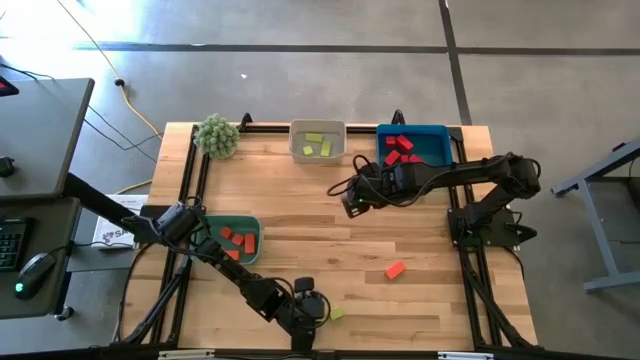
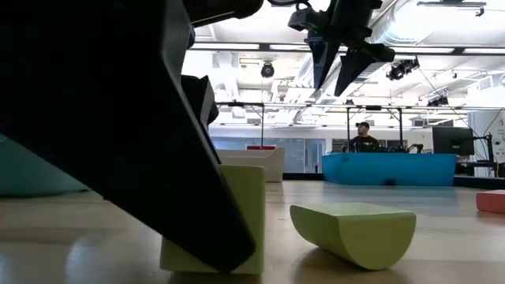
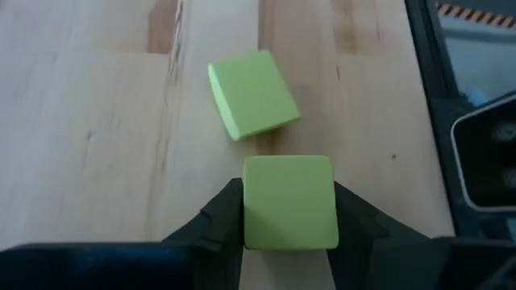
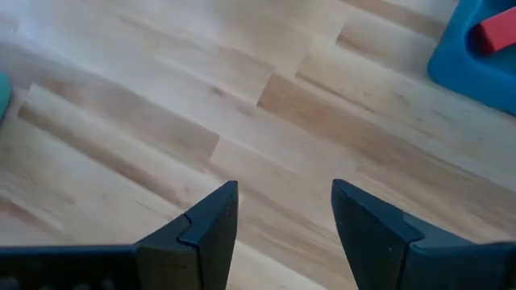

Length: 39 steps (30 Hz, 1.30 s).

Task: Sort & place blocks by color
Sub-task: Put the green block into the gray bin

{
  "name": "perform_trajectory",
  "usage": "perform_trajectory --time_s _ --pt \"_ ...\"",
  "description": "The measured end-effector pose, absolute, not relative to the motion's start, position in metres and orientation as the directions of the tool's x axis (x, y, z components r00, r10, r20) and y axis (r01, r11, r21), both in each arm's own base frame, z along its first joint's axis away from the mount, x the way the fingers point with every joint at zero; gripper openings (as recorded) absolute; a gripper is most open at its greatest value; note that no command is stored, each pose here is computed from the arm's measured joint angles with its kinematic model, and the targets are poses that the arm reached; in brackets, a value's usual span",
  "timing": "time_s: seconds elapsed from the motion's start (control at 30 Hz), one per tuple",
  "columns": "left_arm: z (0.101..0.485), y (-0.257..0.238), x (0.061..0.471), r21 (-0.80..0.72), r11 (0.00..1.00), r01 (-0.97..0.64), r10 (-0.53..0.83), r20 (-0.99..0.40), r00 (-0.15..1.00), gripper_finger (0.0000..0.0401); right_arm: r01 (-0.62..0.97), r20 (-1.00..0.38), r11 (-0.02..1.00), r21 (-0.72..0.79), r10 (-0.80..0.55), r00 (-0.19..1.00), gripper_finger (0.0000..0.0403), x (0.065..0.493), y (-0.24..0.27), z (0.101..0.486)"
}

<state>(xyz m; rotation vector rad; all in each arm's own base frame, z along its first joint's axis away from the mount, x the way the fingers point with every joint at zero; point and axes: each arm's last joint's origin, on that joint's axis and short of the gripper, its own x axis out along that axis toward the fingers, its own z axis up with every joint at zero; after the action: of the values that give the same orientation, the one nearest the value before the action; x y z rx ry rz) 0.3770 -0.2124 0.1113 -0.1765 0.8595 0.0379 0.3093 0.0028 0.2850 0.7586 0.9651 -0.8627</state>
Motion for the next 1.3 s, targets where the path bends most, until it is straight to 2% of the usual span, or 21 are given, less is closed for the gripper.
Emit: perform_trajectory --time_s 0.4,0.6,0.77,1.3 --pt "0.149 -0.165 0.376 0.016 0.985 -0.172 0.117 -0.795 0.595 0.0104 0.818 -0.942 0.553 0.156 -0.166 0.292 0.0188 0.307 0.011 0.284" --pt "0.172 -0.128 0.377 0.141 0.967 -0.212 0.239 -0.789 0.566 0.0104 0.777 -0.966 0.625 0.078 -0.144 0.213 0.0188 0.298 0.018 0.282" --pt "0.189 -0.090 0.381 0.165 0.950 -0.265 0.291 -0.777 0.558 0.0104 0.721 -0.984 0.693 0.003 -0.128 0.127 0.0188 0.290 0.020 0.280" --pt "0.228 0.062 0.374 0.222 0.851 -0.476 0.463 -0.744 0.482 0.0106 0.366 -0.994 0.925 -0.105 -0.089 -0.059 0.0188 0.272 0.019 0.280"
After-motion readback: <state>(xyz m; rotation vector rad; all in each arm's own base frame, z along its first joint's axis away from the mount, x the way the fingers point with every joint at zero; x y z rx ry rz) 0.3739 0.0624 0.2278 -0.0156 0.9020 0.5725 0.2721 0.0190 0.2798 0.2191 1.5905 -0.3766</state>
